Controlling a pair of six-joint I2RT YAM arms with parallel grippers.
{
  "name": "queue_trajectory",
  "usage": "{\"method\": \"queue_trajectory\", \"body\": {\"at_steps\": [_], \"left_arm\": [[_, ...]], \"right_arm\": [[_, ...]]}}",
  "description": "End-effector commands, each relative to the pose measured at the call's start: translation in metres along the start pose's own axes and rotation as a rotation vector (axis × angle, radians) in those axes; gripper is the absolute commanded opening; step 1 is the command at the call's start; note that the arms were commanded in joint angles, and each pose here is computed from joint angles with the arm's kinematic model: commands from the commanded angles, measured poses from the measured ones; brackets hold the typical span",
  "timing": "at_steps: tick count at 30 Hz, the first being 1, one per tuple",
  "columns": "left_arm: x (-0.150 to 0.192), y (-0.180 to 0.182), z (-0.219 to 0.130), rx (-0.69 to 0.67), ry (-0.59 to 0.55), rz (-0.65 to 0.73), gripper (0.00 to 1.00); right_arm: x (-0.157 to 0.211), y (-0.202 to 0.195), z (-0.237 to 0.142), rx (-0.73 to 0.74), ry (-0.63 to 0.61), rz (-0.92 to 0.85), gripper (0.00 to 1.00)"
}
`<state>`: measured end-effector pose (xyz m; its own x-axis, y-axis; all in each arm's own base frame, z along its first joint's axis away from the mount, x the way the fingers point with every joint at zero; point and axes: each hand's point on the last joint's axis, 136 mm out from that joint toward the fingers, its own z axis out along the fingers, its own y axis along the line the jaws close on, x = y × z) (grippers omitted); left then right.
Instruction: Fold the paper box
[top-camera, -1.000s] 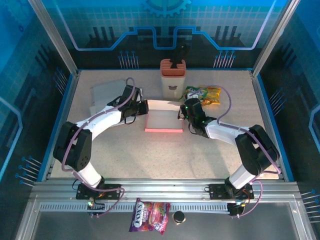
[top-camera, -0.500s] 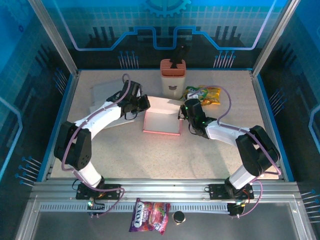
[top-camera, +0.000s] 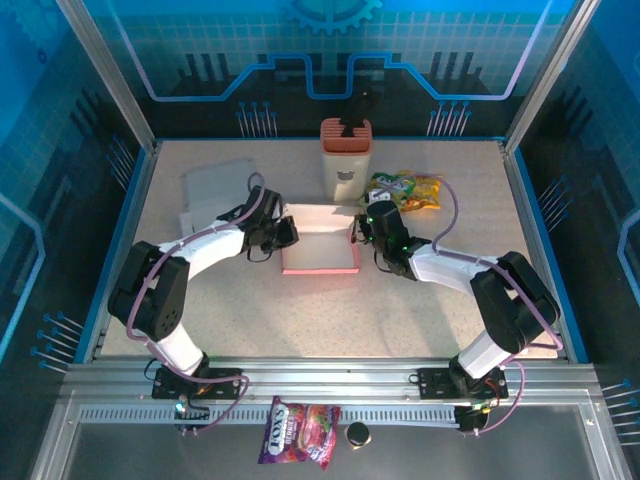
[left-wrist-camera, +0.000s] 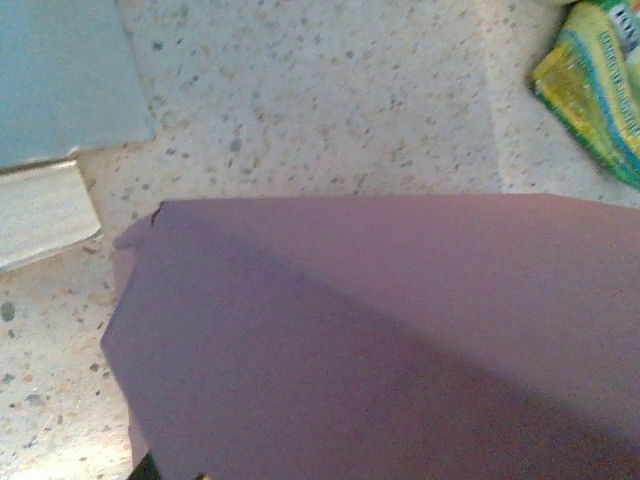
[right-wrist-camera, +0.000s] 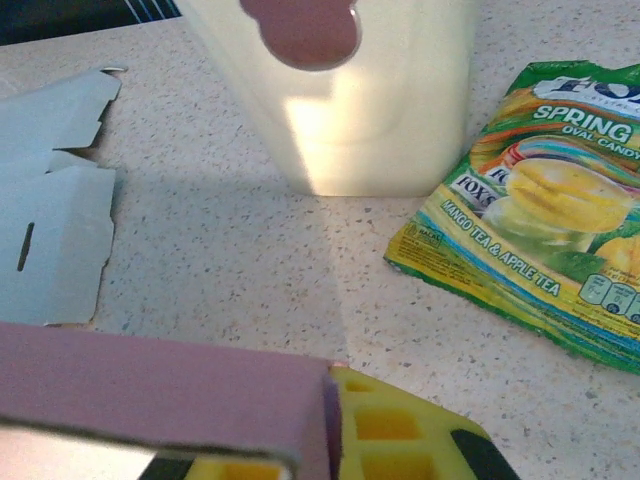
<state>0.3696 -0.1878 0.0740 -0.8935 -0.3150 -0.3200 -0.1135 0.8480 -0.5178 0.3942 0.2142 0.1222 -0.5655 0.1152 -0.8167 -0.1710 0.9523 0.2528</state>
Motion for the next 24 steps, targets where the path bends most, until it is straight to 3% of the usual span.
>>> {"method": "queue_trajectory", "body": {"at_steps": [1, 5, 6, 9, 11, 16, 20, 24], "left_arm": [[-0.001, -0.009, -0.010, 0.047, -0.028, 0.042, 0.00], [-0.006, -0.021, -0.022, 0.073, -0.038, 0.049, 0.00], [-0.009, -0.026, -0.028, 0.080, -0.044, 0.053, 0.05], [-0.007, -0.034, -0.045, 0.061, -0.039, 0.061, 0.36], [0.004, -0.028, -0.051, 0.026, -0.014, 0.064, 0.46], [0.025, -0.010, -0.078, -0.020, -0.017, 0.105, 0.54], [0.006, -0.012, -0.107, -0.048, -0.092, 0.232, 0.59], [-0.012, -0.012, -0.108, -0.085, -0.064, 0.347, 0.61]], "right_arm": [[0.003, 0.010, -0.010, -0.035, 0.003, -0.033, 0.00], [0.002, 0.007, -0.014, 0.020, 0.020, -0.084, 0.00], [0.001, 0.003, -0.013, 0.049, 0.037, -0.094, 0.00], [-0.002, -0.002, -0.011, 0.111, 0.079, -0.116, 0.00], [-0.002, -0.004, -0.009, 0.128, 0.097, -0.121, 0.00], [-0.001, 0.001, -0.004, 0.100, 0.120, -0.150, 0.00], [-0.001, -0.001, 0.000, 0.095, 0.166, -0.152, 0.00], [-0.001, 0.000, 0.005, 0.075, 0.191, -0.156, 0.00]]}}
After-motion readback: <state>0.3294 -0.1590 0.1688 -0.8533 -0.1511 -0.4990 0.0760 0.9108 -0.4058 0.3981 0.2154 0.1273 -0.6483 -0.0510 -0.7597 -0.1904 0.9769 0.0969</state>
